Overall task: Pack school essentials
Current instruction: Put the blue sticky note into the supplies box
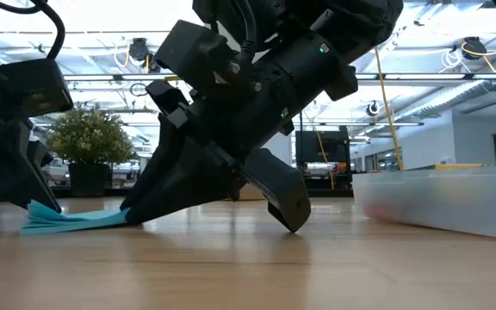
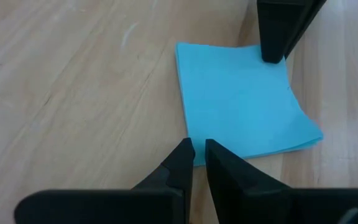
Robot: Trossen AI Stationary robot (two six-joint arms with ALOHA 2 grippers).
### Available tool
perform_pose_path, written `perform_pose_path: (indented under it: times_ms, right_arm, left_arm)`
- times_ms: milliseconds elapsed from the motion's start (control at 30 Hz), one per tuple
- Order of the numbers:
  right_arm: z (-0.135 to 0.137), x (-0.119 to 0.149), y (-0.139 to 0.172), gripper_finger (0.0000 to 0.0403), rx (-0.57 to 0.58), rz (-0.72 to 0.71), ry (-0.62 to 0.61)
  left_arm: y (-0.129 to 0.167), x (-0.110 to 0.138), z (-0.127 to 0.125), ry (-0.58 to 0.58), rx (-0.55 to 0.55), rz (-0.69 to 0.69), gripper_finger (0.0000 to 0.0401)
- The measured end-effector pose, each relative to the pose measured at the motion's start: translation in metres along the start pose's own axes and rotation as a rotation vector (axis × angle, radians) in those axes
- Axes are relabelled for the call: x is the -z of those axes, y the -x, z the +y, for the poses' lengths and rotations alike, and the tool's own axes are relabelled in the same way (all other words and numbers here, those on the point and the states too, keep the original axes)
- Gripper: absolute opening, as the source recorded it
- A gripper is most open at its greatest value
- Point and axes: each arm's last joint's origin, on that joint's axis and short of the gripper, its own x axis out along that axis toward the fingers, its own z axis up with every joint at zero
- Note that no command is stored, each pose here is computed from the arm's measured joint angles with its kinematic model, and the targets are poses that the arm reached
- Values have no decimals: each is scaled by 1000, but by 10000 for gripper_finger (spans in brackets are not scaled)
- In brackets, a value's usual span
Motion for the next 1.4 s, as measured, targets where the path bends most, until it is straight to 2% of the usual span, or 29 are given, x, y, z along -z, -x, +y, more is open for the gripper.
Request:
perform_pose_path:
  times_ms: [167, 567, 767, 900, 1100, 1400]
  right_arm:
    - [0, 0, 0, 6, 1, 2, -10]
    - [10, -11, 2, 6, 27, 21, -10]
    - [16, -25, 18, 5, 27, 65, -56]
    - [21, -44, 40, 5, 37, 92, -60]
    - [36, -81, 86, 5, 46, 109, -134]
    - [92, -124, 179, 4, 52, 188, -297]
  left_arm:
    - [0, 0, 0, 1, 1, -1, 46]
    - [3, -5, -4, -35, 50, -24, 47]
    - [14, -21, -15, -81, 94, -100, 47]
    - [21, -28, -23, -113, 100, -162, 47]
    - [26, -26, -28, -113, 94, -203, 47]
    - [30, -25, -33, -114, 106, -252, 47]
